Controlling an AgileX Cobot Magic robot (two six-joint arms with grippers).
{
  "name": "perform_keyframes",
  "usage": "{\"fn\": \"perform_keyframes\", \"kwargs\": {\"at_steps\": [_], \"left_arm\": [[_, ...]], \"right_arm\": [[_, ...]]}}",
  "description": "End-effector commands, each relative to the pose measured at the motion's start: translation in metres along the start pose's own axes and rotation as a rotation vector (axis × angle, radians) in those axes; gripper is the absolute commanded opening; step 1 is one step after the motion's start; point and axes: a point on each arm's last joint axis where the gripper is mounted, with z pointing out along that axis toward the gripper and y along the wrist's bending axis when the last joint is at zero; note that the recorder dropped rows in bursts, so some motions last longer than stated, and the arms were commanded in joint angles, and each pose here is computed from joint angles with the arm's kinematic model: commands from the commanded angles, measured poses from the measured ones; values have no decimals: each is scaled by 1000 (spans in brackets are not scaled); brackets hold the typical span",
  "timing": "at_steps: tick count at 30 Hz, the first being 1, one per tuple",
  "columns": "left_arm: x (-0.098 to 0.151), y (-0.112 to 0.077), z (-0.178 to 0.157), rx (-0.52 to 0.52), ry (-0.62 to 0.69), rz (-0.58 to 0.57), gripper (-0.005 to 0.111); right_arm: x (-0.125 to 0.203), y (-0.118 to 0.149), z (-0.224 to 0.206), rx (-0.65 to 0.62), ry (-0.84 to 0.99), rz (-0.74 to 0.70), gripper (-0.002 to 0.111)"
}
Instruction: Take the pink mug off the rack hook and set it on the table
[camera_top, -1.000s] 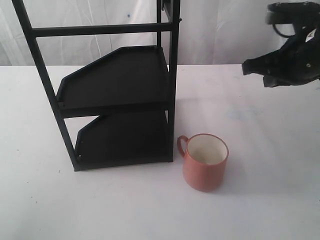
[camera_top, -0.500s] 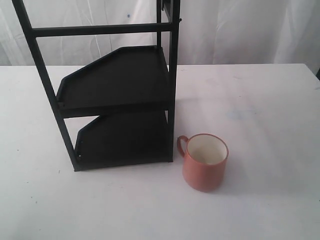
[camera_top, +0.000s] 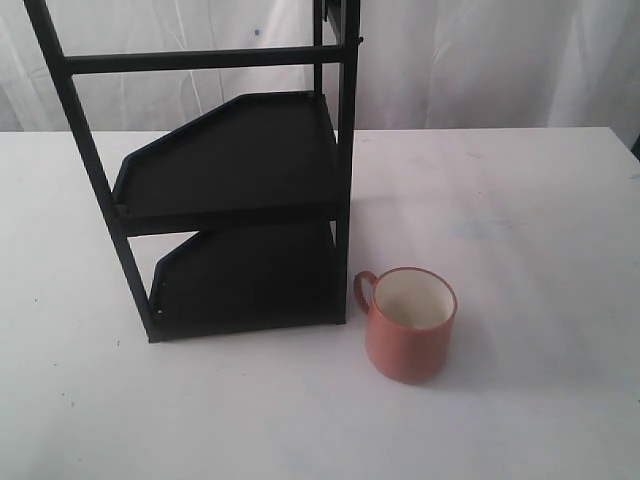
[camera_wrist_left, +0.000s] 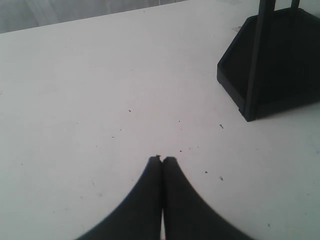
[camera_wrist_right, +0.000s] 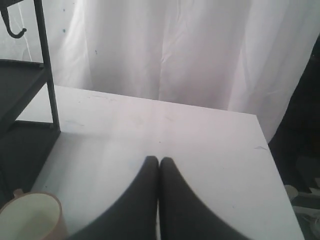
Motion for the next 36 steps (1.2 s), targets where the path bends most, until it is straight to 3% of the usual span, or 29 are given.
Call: {"fn": "perform_keyframes", "kwargs": {"at_steps": [1, 5, 13, 16, 25, 30, 31, 33, 36], "left_arm": [[1, 0, 0, 0, -5, -6, 0], [1, 0, 0, 0, -5, -6, 0], [1, 0, 0, 0, -5, -6, 0], [1, 0, 0, 0, -5, -6, 0], [1, 0, 0, 0, -5, -6, 0], [1, 0, 0, 0, -5, -6, 0], [1, 0, 0, 0, -5, -6, 0], [1, 0, 0, 0, -5, -6, 0], [1, 0, 0, 0, -6, -6, 0]], "right_arm": [[1, -2, -10, 27, -26, 17, 0], [0, -7, -37, 115, -133, 34, 0], [2, -4, -71, 122, -281, 35, 0], [8, -3, -61, 110, -285, 50, 0], [72, -1, -16, 101, -239, 49, 0], [151, 3, 3, 99, -83, 28, 0], [165, 2, 0, 119, 52, -19, 0], [160, -2, -1, 156, 0, -160, 0], [157, -2, -1, 164, -28, -196, 0]]}}
